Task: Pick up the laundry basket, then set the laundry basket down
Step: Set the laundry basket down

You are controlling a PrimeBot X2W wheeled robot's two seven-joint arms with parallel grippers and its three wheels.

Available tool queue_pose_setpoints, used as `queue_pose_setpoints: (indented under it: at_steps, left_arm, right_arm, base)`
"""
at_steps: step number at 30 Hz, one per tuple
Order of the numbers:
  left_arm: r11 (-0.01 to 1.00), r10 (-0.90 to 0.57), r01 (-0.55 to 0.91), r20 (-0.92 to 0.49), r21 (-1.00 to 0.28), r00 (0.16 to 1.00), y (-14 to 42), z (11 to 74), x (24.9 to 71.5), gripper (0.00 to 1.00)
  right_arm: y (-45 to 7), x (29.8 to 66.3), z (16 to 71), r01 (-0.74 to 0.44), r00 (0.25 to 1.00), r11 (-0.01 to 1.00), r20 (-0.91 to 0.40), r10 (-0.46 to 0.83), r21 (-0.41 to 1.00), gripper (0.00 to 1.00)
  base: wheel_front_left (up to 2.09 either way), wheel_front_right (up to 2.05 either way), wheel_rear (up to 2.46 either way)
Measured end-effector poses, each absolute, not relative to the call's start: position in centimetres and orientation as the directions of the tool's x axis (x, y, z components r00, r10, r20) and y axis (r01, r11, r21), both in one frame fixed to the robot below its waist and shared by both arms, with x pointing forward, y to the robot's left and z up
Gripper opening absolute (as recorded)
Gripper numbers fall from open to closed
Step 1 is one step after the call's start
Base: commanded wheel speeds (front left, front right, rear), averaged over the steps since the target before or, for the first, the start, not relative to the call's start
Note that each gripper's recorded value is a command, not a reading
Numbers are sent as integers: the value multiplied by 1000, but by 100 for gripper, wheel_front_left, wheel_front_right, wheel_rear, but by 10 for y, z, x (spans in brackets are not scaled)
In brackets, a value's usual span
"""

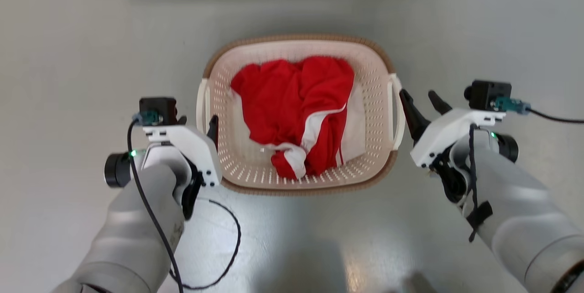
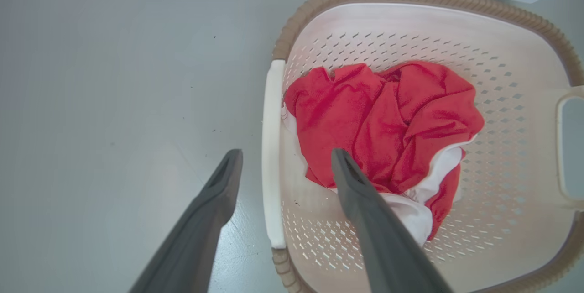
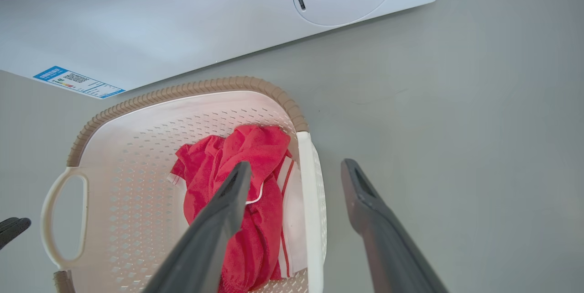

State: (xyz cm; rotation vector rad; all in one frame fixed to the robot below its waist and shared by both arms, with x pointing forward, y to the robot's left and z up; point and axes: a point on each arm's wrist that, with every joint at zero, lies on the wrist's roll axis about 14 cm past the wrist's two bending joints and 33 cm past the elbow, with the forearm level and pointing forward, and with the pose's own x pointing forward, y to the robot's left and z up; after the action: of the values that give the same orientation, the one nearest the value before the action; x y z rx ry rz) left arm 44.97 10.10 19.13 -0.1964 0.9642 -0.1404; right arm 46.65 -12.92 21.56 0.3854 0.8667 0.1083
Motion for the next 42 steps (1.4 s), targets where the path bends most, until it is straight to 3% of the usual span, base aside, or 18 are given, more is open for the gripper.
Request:
queue_pose_setpoints:
  at_steps: [12, 26, 42]
  left_arm:
    - [965, -215, 37, -698, -261, 683, 102, 256, 450, 100]
    - [953, -246, 139, -422, -270, 873, 103, 368, 440, 100]
    - [952, -193, 146, -159, -268, 968, 122, 449, 412, 100]
  right_arm:
    - [-136, 467, 289, 2, 764, 922, -596, 247, 386, 100]
    - [-130, 446, 390, -121, 896, 916, -354, 267, 383, 100]
    - [-134, 421, 471, -197, 969, 920, -74, 235, 339, 100]
  base:
    - [0, 0, 0]
    - [0, 0, 0]
    - [0, 0, 0]
